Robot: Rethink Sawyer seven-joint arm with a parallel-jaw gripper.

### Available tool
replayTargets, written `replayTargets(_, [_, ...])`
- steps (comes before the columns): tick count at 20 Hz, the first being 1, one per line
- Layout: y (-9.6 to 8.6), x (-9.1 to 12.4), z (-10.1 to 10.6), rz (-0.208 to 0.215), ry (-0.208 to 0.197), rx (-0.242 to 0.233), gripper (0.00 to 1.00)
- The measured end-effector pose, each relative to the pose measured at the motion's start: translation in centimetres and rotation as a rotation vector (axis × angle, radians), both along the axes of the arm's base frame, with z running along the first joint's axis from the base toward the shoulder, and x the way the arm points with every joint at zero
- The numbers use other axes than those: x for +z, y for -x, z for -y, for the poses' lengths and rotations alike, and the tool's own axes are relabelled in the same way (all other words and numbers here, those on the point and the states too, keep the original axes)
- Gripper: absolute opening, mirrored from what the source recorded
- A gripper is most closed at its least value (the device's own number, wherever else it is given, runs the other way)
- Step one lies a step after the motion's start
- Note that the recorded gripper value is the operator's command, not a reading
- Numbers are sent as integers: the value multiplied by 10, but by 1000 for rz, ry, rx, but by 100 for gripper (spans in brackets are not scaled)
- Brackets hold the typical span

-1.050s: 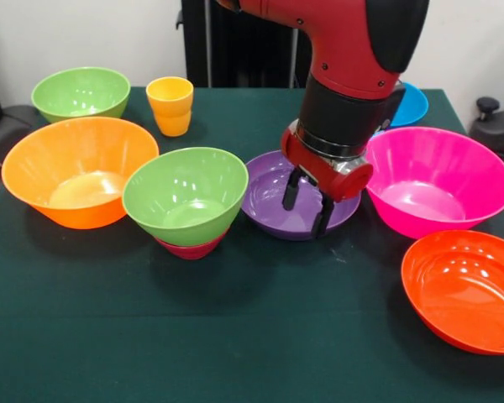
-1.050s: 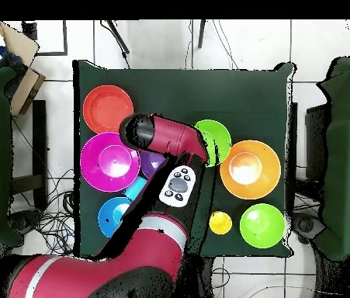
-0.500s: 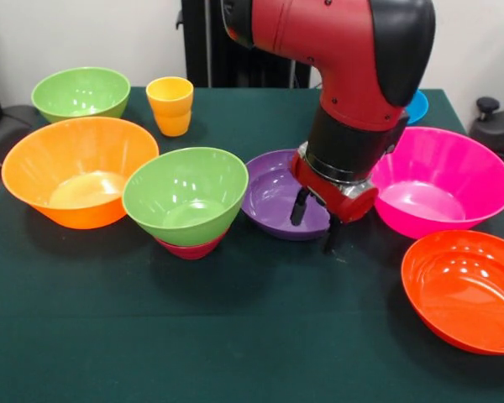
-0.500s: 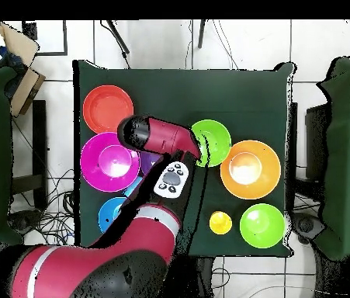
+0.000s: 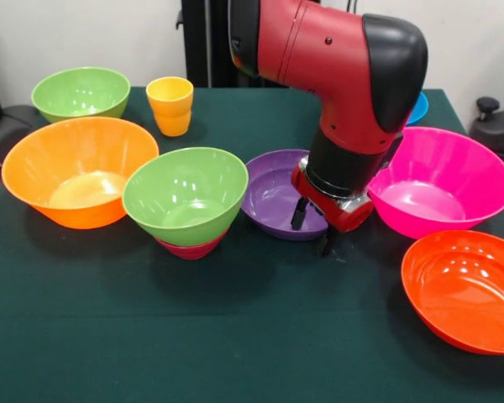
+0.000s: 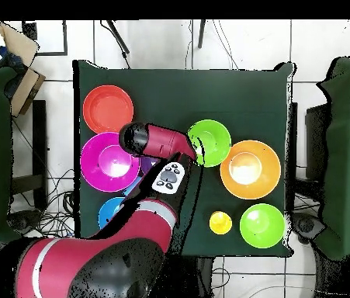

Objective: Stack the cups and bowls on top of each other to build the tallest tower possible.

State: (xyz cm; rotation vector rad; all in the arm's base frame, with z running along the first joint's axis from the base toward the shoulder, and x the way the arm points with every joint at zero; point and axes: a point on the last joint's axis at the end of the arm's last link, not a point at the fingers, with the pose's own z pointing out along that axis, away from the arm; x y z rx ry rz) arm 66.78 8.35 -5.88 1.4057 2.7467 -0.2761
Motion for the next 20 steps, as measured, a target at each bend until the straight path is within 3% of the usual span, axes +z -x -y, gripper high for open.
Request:
replayTargets(10, [6,2,-4,-68,-20,-16,100])
replayTargets(20, [6,3,-5,-79,-27,-25,100])
